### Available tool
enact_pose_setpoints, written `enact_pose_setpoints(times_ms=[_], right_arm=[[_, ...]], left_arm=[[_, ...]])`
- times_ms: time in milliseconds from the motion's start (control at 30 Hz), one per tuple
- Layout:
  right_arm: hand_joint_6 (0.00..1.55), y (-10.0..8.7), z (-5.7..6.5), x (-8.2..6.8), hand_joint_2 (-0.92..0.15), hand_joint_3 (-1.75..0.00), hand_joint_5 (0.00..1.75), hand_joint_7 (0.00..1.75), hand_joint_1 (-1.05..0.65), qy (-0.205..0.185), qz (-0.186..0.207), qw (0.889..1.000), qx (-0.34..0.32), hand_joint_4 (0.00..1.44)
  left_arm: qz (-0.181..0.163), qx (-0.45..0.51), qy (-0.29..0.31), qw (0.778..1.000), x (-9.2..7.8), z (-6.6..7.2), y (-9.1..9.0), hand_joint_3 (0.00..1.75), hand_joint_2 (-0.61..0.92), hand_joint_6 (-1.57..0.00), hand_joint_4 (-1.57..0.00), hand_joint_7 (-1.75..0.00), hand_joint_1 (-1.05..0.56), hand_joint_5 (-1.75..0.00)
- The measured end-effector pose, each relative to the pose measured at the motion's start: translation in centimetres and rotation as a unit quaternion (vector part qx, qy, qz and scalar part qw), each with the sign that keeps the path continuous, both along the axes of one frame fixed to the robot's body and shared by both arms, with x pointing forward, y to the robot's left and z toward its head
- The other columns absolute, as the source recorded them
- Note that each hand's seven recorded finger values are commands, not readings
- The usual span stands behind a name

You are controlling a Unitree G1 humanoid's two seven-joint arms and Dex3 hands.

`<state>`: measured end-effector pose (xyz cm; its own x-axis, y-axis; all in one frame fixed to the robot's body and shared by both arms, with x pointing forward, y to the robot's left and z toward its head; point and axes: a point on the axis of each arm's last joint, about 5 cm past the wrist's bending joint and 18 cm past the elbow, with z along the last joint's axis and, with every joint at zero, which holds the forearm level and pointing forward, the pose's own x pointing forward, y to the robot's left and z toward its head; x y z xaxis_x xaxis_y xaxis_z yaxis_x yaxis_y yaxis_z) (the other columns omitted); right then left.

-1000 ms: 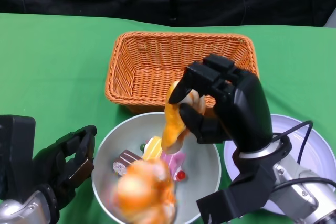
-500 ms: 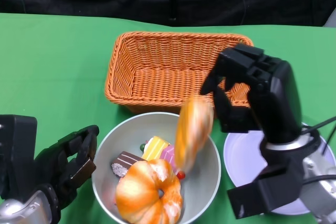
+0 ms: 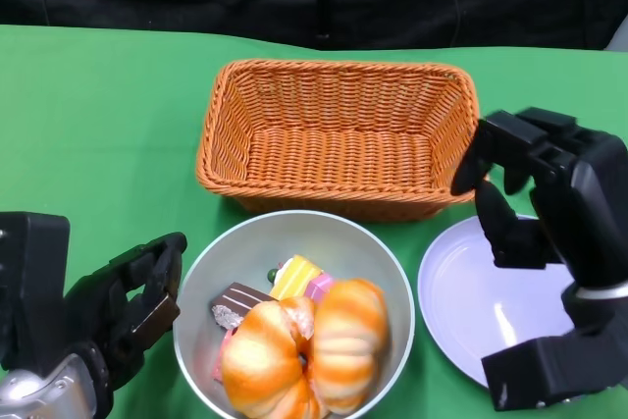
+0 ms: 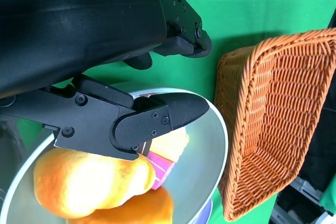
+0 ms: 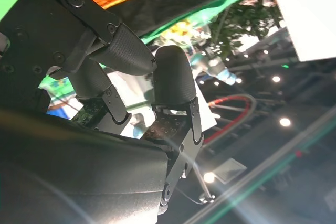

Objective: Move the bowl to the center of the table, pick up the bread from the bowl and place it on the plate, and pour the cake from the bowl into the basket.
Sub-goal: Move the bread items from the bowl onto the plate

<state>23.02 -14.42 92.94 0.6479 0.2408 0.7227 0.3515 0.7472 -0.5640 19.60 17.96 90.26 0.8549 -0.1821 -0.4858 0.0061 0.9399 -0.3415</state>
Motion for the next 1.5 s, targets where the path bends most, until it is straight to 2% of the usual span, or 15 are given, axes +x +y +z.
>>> enact_pose_setpoints(times_ms=[133, 233, 300, 367, 400, 433, 533, 667, 833, 933, 1100, 1300, 1500], right_arm=[[0.77, -0.1, -0.1, -0.2, -0.16, -1.69, 1.75, 1.60, -0.20, 0.007, 0.010, 1.000, 0.009, 0.94], [0.79, 0.1, -0.1, -0.4, -0.18, -1.64, 1.75, 1.49, -0.20, 0.005, 0.035, 0.999, 0.013, 0.89], [0.79, 0.2, -0.2, -0.6, -0.29, -1.45, 1.73, 1.31, -0.21, 0.005, 0.050, 0.999, 0.011, 0.82], [0.82, 0.4, -0.3, -0.8, -0.49, -1.06, 1.58, 1.02, -0.24, 0.009, 0.062, 0.998, 0.006, 0.78], [0.83, 0.4, -0.4, -0.8, -0.54, -0.96, 1.54, 0.94, -0.25, 0.012, 0.067, 0.998, 0.003, 0.77], [0.80, 0.5, -0.4, -0.9, -0.61, -0.80, 1.43, 0.78, -0.27, 0.016, 0.072, 0.997, -0.001, 0.73], [0.71, 0.7, -0.1, -1.3, -0.69, -0.61, 1.30, 0.55, -0.30, 0.037, 0.099, 0.994, -0.011, 0.59], [0.57, 0.5, 0.4, -1.7, -0.74, -0.46, 1.07, 0.42, -0.33, 0.079, 0.144, 0.986, -0.031, 0.44], [0.44, 0.2, 1.0, -2.0, -0.90, -0.16, 0.95, 0.27, -0.40, 0.122, 0.198, 0.969, -0.079, 0.22], [0.39, 0.0, 1.3, -2.0, -0.92, -0.10, 0.89, 0.22, -0.42, 0.141, 0.225, 0.957, -0.112, 0.13], [0.39, 0.4, 2.2, -1.5, -0.92, -0.07, 0.83, 0.17, -0.44, 0.154, 0.268, 0.938, -0.156, 0.11], [0.39, 1.2, 3.0, -0.8, -0.92, -0.08, 0.79, 0.14, -0.46, 0.140, 0.288, 0.927, -0.196, 0.13], [0.39, 2.3, 3.0, -0.3, -0.92, -0.09, 0.81, 0.13, -0.46, 0.120, 0.300, 0.917, -0.233, 0.15]], left_arm=[[-0.003, 0.000, -0.002, 1.000, 0.0, 0.1, -0.1, 0.66, 0.92, -0.34, 0.00, -0.03, -0.56, -0.88], [-0.003, 0.000, -0.002, 1.000, 0.0, 0.1, -0.1, 0.67, 0.92, -0.33, 0.00, -0.02, -0.56, -0.87], [-0.005, -0.001, -0.003, 1.000, 0.0, 0.1, -0.1, 0.67, 0.92, -0.32, 0.00, -0.02, -0.56, -0.87], [-0.005, -0.001, -0.003, 1.000, 0.0, 0.1, -0.1, 0.67, 0.92, -0.32, 0.00, -0.01, -0.56, -0.85], [-0.005, -0.001, -0.003, 1.000, 0.0, 0.1, -0.1, 0.67, 0.92, -0.32, 0.00, -0.01, -0.56, -0.84], [-0.005, -0.001, -0.003, 1.000, 0.0, 0.1, -0.1, 0.67, 0.92, -0.31, 0.00, -0.01, -0.57, -0.83], [-0.005, -0.001, -0.004, 1.000, 0.0, 0.1, -0.1, 0.67, 0.92, -0.33, 0.00, -0.02, -0.57, -0.83], [-0.006, -0.001, -0.004, 1.000, 0.0, 0.1, -0.1, 0.66, 0.92, -0.33, 0.00, -0.02, -0.57, -0.84], [-0.008, -0.002, -0.005, 1.000, 0.0, 0.1, -0.1, 0.66, 0.92, -0.34, 0.00, -0.02, -0.58, -0.87], [-0.008, -0.002, -0.004, 1.000, 0.0, 0.1, -0.1, 0.65, 0.92, -0.34, 0.00, -0.02, -0.57, -0.89], [-0.007, -0.001, -0.004, 1.000, -0.1, 0.1, -0.1, 0.65, 0.92, -0.33, 0.00, -0.02, -0.57, -0.88], [-0.007, 0.001, -0.004, 1.000, -0.1, 0.1, -0.1, 0.65, 0.92, -0.36, 0.00, -0.03, -0.57, -0.91], [-0.010, 0.001, -0.005, 1.000, -0.1, 0.1, -0.2, 0.65, 0.92, -0.34, 0.00, -0.02, -0.58, -0.88]])
